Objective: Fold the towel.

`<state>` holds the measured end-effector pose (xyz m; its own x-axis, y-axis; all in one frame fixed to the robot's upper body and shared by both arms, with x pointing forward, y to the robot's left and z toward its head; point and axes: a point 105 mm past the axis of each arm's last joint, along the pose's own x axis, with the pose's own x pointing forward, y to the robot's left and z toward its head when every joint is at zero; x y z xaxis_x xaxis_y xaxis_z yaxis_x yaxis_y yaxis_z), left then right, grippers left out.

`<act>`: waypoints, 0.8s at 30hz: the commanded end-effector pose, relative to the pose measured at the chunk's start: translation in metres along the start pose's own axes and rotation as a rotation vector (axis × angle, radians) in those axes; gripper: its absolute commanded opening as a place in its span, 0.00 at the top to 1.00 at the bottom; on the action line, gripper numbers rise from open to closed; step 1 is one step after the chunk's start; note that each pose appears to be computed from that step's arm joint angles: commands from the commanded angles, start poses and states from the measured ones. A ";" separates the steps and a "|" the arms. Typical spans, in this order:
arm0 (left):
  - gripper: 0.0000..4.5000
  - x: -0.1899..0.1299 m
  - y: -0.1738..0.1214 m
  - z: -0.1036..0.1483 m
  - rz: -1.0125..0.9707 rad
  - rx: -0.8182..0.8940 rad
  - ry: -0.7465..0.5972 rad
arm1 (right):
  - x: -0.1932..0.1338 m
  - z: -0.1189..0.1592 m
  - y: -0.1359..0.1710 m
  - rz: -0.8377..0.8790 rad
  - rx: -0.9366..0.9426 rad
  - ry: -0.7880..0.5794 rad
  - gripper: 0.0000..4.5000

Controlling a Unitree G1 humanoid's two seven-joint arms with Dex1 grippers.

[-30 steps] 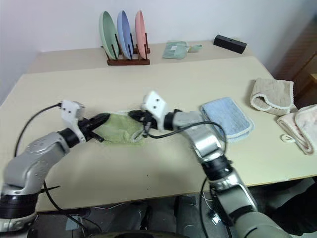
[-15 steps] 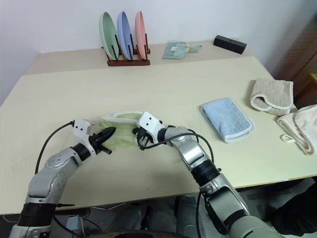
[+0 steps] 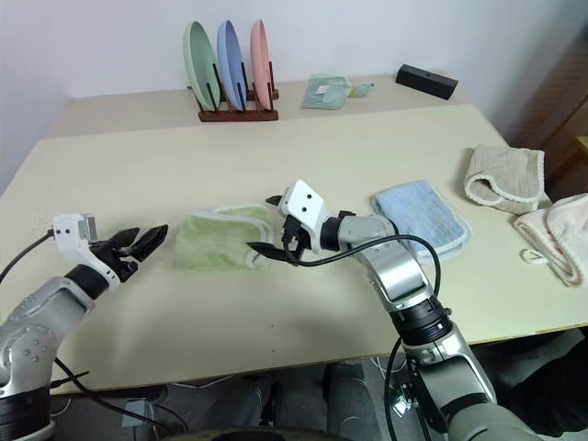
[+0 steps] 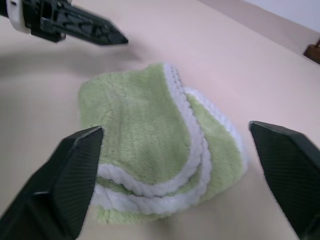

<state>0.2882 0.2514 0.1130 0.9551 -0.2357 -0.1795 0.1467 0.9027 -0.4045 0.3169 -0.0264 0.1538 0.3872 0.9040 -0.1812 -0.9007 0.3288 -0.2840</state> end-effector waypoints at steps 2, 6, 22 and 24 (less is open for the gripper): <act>0.02 0.008 -0.025 -0.008 -0.113 -0.180 0.044 | 0.000 0.015 0.005 0.020 -0.074 -0.042 0.00; 0.02 0.017 -0.049 -0.031 -0.194 -0.198 0.166 | 0.003 0.019 0.008 0.020 -0.094 -0.057 0.00; 0.99 0.025 -0.058 -0.018 -0.164 -0.211 -0.004 | 0.000 0.021 0.007 -0.020 -0.123 -0.059 0.00; 0.99 0.024 -0.035 0.003 -0.057 -0.252 -0.124 | 0.000 0.022 0.006 -0.023 -0.128 -0.060 0.00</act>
<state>0.3007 0.1850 0.1045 0.9232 -0.3631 -0.1259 0.2027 0.7383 -0.6433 0.3109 -0.0224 0.1580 0.4012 0.9013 -0.1636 -0.8755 0.3248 -0.3577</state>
